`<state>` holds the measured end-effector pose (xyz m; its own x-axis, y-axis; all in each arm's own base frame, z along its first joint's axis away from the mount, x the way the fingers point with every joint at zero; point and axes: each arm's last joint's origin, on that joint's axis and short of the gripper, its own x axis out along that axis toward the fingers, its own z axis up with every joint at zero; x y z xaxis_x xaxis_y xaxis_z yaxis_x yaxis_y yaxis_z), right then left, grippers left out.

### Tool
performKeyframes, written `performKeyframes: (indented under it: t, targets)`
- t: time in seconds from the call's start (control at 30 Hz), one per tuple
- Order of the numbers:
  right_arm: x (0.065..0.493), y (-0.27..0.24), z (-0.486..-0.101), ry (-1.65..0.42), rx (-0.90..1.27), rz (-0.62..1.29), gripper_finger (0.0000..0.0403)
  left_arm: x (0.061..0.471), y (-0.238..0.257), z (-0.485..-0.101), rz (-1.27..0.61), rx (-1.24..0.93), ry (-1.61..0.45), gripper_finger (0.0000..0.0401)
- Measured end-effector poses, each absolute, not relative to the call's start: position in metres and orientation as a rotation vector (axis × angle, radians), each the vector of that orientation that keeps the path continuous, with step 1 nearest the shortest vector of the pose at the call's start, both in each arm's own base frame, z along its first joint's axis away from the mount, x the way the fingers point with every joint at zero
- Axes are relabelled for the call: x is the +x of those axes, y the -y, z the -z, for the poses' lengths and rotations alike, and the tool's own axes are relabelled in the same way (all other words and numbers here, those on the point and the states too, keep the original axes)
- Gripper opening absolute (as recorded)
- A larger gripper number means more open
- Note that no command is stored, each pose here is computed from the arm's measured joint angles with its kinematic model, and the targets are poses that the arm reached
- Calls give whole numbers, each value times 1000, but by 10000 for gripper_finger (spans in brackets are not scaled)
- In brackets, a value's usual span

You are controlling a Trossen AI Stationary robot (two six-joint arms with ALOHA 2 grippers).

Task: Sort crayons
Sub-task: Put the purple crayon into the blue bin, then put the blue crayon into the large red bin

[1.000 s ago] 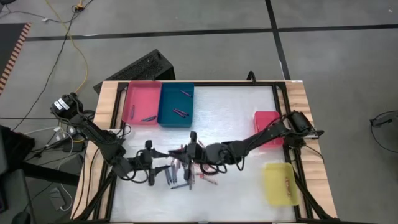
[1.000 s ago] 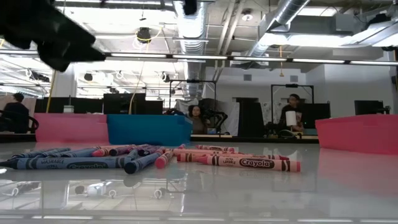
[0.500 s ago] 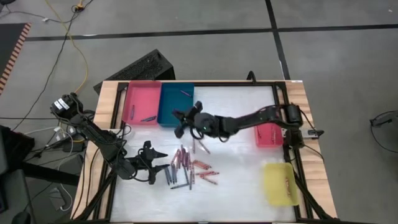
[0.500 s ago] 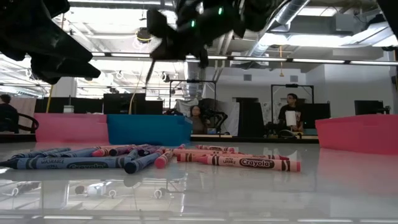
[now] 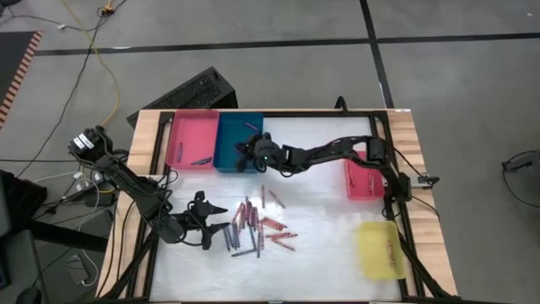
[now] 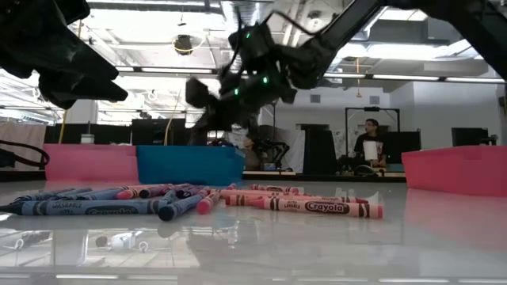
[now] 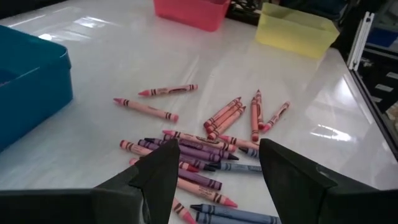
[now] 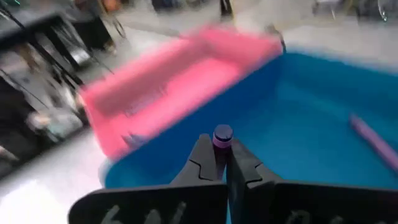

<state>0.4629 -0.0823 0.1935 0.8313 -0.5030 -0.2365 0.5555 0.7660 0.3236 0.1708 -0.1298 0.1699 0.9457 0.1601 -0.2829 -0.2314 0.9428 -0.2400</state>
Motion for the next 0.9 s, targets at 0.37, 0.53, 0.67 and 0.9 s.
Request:
performKeyframes:
  t: [0.37, 0.53, 0.67, 0.9]
  targets:
    - [472, 84, -180, -226, 405, 608, 56, 170, 130, -168, -190, -302, -285, 210]
    - [478, 88, -194, -286, 374, 614, 92, 170, 130, -168, -189, -302, -287, 210]
    - [486, 90, -224, -345, 329, 562, 115, 170, 130, -168, -182, -307, -292, 210]
    - [481, 77, -332, -462, 243, 524, 128, 170, 131, -167, -156, -360, -310, 210]
